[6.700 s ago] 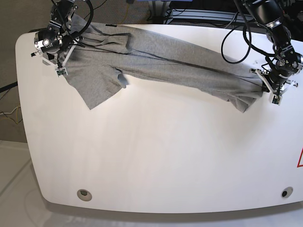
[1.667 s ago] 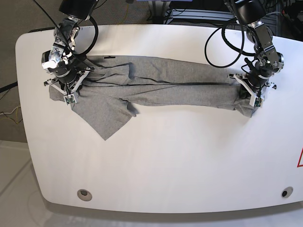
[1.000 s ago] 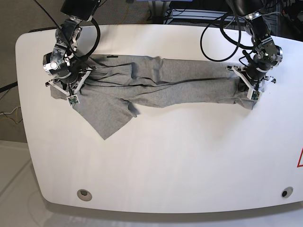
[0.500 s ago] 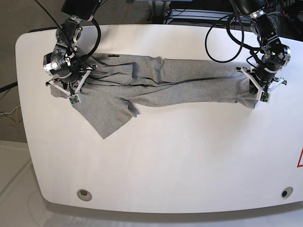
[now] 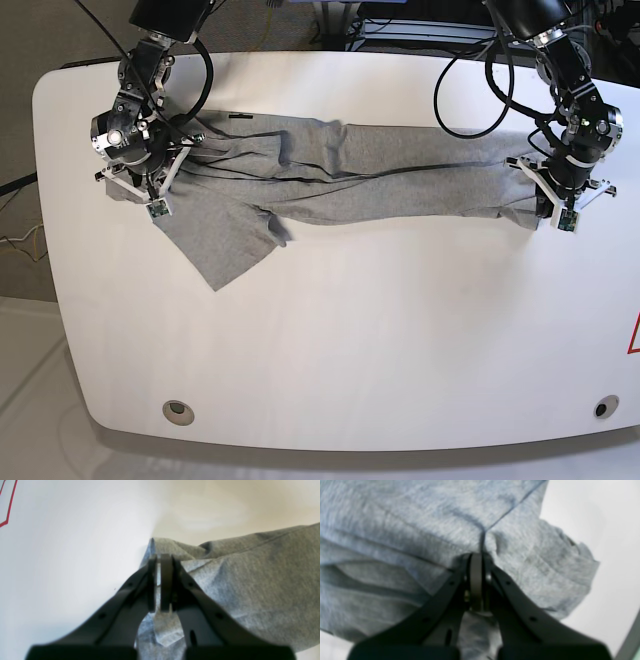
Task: Fold the T-shirt properly
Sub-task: 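Open the right gripper and move it along the shirt's sleeve end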
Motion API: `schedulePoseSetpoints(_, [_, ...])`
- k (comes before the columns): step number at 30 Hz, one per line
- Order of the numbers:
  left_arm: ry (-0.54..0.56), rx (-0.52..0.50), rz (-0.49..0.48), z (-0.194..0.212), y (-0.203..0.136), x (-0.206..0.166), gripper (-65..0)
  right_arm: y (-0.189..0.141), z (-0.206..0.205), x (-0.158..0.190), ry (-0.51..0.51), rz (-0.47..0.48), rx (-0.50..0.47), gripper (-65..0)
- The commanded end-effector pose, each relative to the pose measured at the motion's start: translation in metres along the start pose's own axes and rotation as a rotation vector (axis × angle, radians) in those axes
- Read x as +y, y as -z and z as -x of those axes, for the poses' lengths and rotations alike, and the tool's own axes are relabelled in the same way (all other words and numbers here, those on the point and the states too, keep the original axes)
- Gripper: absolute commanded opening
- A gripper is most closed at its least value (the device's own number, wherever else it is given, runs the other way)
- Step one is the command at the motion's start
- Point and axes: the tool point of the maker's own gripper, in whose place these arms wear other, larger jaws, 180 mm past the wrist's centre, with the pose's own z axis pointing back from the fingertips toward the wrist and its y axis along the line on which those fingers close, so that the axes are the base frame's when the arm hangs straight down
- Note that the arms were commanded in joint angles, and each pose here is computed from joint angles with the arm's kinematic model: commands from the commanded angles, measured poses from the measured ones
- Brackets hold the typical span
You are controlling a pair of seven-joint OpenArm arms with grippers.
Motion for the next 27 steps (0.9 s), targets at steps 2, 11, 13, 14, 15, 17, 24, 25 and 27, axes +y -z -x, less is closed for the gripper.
schedulePoseSetpoints(2, [0.020,-0.082,-0.025,-0.026,-0.007,0.009,-62.3,-0.015,-0.015,-0.014,-0.018,0.054,-0.034,-60.6])
schedulePoseSetpoints(11, [0.011,-0.084,-0.047,-0.025,-0.010,0.016,-33.7,-0.037,-0.030,-0.026,-0.037,0.119,-0.090,-27.5])
schedulePoseSetpoints(13, [0.004,-0.084,-0.059,-0.024,-0.012,0.021,-28.5,-0.038,-0.032,-0.027,-0.039,0.124,-0.096,-24.3])
schedulePoseSetpoints(14, [0.000,-0.086,-0.065,-0.024,-0.012,0.023,-26.6,-0.039,-0.032,-0.027,-0.039,0.126,-0.096,-24.2])
schedulePoseSetpoints(15, [-0.001,-0.086,-0.066,-0.024,-0.012,0.023,-26.1,-0.039,-0.032,-0.027,-0.039,0.126,-0.096,-24.4])
schedulePoseSetpoints(17, [-0.002,-0.085,-0.068,-0.024,-0.013,0.024,-26.2,-0.039,-0.032,-0.027,-0.039,0.126,-0.096,-25.7])
schedulePoseSetpoints(24, [0.014,-0.082,-0.080,-0.024,-0.015,0.031,-26.2,-0.042,-0.037,-0.030,-0.041,0.137,-0.109,-26.3])
schedulePoseSetpoints(25, [0.017,-0.082,-0.081,-0.025,-0.015,0.032,-26.2,-0.043,-0.038,-0.030,-0.042,0.140,-0.112,-26.3])
schedulePoseSetpoints(27, [0.017,-0.082,-0.081,-0.025,-0.015,0.032,-26.2,-0.045,-0.041,-0.030,-0.043,0.140,-0.124,-26.3])
